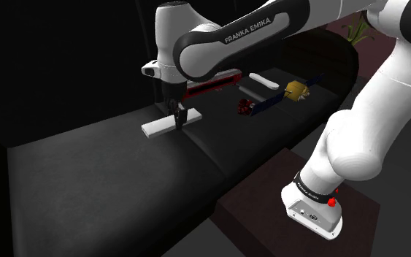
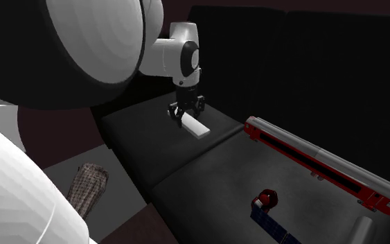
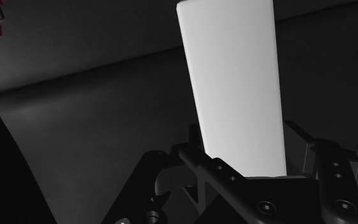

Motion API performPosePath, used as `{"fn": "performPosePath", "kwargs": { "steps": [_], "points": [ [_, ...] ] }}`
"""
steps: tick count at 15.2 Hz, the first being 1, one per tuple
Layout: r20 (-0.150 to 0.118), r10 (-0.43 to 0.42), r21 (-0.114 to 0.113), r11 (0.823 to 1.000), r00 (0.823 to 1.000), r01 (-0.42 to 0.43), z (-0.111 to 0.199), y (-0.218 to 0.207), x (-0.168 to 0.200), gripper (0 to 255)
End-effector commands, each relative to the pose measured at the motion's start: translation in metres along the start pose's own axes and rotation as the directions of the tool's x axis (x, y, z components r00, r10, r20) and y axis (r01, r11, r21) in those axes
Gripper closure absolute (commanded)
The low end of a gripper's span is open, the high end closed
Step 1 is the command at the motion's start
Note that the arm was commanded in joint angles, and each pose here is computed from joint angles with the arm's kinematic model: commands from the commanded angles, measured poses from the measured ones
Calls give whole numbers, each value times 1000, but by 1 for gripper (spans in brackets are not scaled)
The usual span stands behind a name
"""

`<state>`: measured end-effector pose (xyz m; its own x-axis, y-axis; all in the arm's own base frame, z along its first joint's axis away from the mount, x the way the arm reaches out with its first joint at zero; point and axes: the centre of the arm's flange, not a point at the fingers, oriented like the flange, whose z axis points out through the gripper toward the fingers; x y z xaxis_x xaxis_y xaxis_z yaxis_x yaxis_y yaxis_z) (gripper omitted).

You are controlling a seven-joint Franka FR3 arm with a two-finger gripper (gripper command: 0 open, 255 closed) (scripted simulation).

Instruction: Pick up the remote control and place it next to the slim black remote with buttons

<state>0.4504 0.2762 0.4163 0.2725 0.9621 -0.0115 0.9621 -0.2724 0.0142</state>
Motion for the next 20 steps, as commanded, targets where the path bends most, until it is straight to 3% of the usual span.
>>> {"fn": "performPosePath", "kwargs": {
  "steps": [1, 20],
  "points": [
    [0, -1, 0, 1000, 1000, 1, -2, 10, -25, 255],
    [0, -1, 0, 1000, 1000, 1, -2, 97, -260, 255]
  ]
}}
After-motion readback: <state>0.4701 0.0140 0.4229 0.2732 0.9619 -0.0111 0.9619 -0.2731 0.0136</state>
